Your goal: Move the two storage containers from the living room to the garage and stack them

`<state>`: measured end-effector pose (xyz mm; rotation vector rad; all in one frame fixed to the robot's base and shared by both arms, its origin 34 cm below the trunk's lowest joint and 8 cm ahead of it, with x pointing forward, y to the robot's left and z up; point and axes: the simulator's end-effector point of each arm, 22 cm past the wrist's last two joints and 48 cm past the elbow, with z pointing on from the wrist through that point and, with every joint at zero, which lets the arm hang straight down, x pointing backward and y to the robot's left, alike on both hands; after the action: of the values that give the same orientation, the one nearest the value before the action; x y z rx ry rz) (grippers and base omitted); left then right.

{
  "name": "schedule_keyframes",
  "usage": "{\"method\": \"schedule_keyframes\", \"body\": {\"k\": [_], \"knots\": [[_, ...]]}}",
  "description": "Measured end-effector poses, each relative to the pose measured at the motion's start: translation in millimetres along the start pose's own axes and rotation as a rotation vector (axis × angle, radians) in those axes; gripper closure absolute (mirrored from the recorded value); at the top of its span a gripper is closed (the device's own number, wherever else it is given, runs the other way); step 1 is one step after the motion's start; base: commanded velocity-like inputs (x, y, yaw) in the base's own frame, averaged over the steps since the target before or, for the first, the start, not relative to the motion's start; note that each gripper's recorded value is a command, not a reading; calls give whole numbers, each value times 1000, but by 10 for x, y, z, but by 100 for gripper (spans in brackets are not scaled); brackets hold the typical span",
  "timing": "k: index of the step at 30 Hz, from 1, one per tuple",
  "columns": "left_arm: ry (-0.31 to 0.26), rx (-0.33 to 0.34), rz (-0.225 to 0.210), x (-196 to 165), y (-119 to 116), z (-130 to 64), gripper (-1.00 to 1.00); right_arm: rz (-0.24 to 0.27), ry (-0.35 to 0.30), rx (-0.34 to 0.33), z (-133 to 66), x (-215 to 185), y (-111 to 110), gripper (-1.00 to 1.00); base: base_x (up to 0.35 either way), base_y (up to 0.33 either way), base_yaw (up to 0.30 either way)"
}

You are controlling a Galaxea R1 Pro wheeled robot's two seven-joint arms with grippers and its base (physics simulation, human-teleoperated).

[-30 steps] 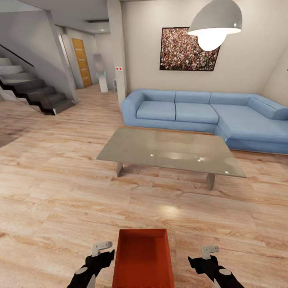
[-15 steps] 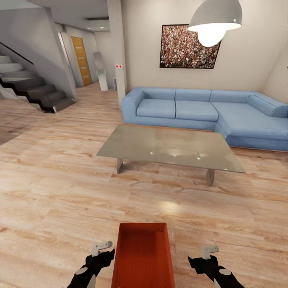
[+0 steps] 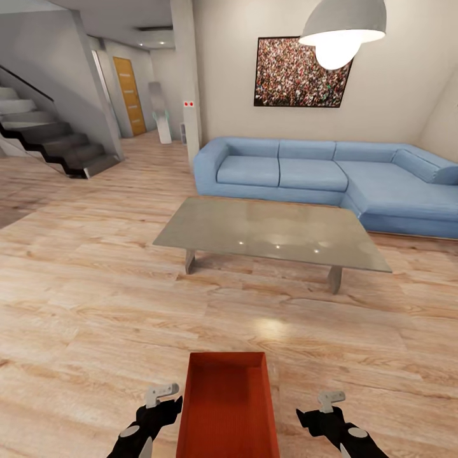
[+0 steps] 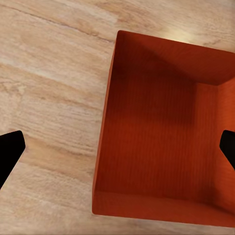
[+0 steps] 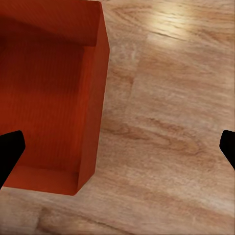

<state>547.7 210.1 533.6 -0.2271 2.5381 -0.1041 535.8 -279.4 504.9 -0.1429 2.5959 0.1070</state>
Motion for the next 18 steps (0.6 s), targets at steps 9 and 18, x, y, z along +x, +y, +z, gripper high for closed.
{"method": "schedule_keyframes", "body": {"k": [9, 18], "knots": [[-2, 1, 0, 79, 14, 123, -100, 1, -1, -1, 127, 82, -5, -100, 0, 0, 0], [-1, 1, 0, 175, 34, 251, -100, 2, 2, -1, 260, 178, -11, -100, -135, 0, 0]]}}
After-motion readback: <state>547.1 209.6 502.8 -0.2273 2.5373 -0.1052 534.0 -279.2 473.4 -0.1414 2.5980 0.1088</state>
